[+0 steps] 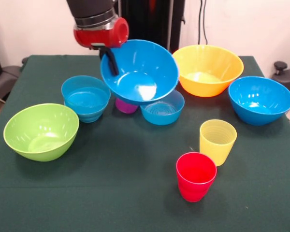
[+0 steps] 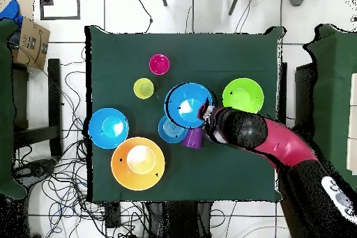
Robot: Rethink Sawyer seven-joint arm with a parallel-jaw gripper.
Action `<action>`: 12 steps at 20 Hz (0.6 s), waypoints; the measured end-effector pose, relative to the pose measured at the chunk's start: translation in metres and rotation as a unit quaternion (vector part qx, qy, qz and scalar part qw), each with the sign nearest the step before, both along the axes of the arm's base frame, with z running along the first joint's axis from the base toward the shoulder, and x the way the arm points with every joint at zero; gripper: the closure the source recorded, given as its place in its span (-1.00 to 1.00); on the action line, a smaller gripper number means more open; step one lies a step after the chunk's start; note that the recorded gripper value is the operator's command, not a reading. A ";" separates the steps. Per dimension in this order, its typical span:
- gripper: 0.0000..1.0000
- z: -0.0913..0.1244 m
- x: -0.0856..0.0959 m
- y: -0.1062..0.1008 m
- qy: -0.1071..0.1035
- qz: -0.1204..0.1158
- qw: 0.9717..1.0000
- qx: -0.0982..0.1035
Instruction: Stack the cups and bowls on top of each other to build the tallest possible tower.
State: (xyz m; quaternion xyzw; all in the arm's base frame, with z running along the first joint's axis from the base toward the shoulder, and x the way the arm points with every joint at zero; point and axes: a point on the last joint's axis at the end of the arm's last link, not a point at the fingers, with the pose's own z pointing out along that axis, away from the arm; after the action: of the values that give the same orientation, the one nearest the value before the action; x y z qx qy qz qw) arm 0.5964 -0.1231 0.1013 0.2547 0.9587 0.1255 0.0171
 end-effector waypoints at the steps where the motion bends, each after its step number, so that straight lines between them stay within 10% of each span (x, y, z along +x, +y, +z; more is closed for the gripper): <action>1: 1.00 -0.001 -0.004 -0.005 0.003 0.000 1.000 -0.001; 12: 1.00 -0.013 -0.045 -0.068 0.033 -0.008 0.999 -0.013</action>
State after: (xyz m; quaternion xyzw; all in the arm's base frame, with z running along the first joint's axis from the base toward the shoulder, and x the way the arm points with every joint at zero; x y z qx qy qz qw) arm 0.5519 -0.1914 0.0880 0.2659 0.9583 0.1046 -0.0106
